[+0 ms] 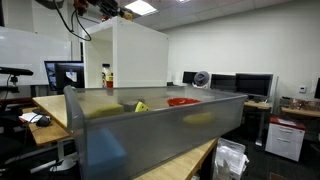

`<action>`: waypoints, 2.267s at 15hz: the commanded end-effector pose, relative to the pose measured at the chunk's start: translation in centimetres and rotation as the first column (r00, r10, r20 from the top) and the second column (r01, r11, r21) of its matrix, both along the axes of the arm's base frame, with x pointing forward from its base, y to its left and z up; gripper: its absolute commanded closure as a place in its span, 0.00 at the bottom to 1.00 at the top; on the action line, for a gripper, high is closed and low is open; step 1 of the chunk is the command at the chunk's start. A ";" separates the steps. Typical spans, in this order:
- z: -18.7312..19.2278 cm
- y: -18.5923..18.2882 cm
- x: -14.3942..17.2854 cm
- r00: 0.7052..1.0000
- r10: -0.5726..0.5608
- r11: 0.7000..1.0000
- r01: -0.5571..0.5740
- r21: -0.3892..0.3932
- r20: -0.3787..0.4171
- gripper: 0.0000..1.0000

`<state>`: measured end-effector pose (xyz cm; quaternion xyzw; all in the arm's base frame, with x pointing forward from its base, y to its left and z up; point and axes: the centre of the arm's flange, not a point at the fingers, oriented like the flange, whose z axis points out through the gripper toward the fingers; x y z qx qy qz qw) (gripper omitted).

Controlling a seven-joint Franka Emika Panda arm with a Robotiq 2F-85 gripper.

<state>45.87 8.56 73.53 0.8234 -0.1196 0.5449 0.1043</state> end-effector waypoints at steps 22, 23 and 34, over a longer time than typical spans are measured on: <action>7.8 -4.7 -13.2 0.946 0.274 0.961 -0.275 0.023 -0.172 0.70; 8.1 -4.9 -13.9 0.940 0.280 0.959 -0.281 0.024 -0.193 0.70; 8.2 -5.1 -17.6 0.748 0.405 0.903 -0.418 0.102 -0.526 0.70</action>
